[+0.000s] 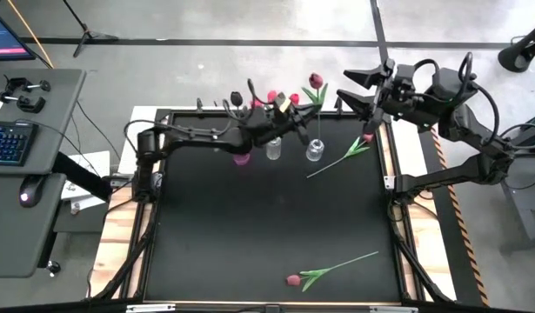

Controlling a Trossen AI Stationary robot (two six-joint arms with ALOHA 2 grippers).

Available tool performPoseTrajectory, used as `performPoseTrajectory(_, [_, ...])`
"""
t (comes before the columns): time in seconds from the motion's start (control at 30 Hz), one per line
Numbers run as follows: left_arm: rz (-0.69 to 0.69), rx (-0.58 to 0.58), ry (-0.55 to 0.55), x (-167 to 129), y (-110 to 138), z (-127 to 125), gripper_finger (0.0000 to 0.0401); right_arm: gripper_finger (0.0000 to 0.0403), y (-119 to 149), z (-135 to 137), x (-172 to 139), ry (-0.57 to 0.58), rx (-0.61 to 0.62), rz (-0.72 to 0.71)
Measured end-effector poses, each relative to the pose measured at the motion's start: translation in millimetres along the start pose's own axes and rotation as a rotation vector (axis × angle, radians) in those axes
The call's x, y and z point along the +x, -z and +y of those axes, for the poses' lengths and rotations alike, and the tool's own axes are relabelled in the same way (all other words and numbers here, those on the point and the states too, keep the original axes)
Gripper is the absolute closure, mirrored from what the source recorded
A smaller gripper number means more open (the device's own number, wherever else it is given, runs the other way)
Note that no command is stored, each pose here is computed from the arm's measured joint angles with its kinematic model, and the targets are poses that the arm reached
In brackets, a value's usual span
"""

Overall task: Sort flowers into vase by color
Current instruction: Put the top left dark red tulip into the right transparent flower vase

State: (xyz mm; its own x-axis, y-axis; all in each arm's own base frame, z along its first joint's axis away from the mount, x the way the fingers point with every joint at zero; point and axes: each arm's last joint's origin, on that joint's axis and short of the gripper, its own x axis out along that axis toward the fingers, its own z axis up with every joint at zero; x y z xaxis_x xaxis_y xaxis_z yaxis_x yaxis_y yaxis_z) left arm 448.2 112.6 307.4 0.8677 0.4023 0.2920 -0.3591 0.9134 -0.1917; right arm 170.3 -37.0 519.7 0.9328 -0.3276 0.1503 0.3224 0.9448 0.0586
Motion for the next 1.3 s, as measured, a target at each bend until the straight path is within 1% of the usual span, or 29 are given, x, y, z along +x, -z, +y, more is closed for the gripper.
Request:
performPoseTrajectory(0.1, [-0.003,0.032,-0.012,3.3,16.6,6.9,0.0401,0.0132,1.1,0.0,0.0,0.001,0.006,0.011])
performPoseTrajectory(0.17, [-0.013,0.052,-0.017,4.5,22.6,10.5,0.0401,0.0132,1.4,-0.1,0.0,0.001,0.005,0.014])
performPoseTrajectory(0.47, [0.015,0.061,-0.026,5.5,30.5,14.3,0.0401,0.0132,1.4,-0.1,0.0,0.001,0.008,0.014])
performPoseTrajectory(0.63, [0.057,0.096,-0.030,5.5,36.7,15.2,0.0401,0.0132,1.4,0.0,0.0,0.001,0.006,0.014])
performPoseTrajectory(0.97, [0.057,0.094,-0.036,5.9,37.2,17.9,0.0401,0.0132,1.4,-0.1,0.0,0.001,0.006,0.014])
performPoseTrajectory(1.2, [0.022,0.029,-0.042,9.1,55.7,20.8,0.0401,0.0132,4.4,0.6,5.4,0.001,0.003,0.027])
performPoseTrajectory(1.3, [0.019,0.027,-0.054,10.4,59.2,21.3,0.0401,0.0132,7.3,1.2,10.0,0.002,0.001,0.040])
